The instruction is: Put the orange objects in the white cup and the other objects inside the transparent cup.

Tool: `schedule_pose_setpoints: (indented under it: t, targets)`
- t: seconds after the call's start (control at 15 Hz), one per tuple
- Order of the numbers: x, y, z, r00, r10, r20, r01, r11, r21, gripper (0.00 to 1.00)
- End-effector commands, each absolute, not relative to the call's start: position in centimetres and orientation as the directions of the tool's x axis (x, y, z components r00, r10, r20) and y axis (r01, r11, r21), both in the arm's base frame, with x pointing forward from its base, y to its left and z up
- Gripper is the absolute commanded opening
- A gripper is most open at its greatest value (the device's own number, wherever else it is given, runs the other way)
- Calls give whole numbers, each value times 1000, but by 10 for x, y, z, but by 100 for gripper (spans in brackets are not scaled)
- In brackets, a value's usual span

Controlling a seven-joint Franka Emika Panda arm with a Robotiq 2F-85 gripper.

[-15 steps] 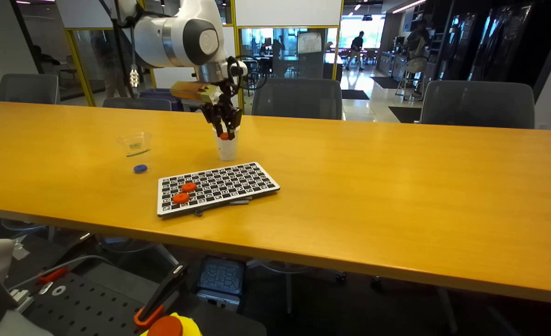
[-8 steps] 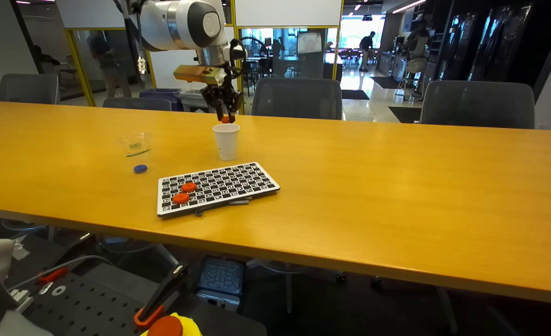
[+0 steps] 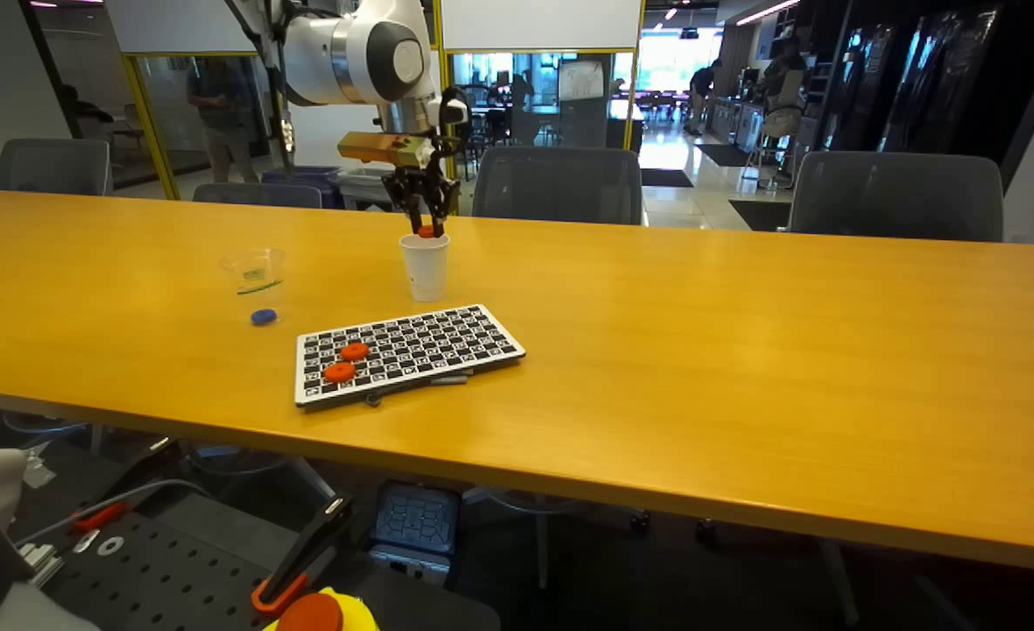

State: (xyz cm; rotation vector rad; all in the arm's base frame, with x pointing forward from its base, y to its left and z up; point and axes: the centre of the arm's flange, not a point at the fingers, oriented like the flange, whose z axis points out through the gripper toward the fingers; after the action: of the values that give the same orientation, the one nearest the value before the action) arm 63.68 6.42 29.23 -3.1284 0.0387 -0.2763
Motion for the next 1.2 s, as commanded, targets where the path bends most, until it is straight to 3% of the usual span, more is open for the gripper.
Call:
schedule_pose_setpoints:
  t: [0.0,0.07,0.2,0.47,1.13]
  targets:
    - [655,64,294,988,-16,154,-12,-999,-30,47]
    - [654,64,294,989,-14,147,-10,-999,-33,69]
    - [649,65,297,989,-11,147,-7,-1000,-30,72]
    - [629,67,308,987,-4,163,0,-1000,-23,99]
    - [512,62,294,997,55,59,56,-998,-18,100]
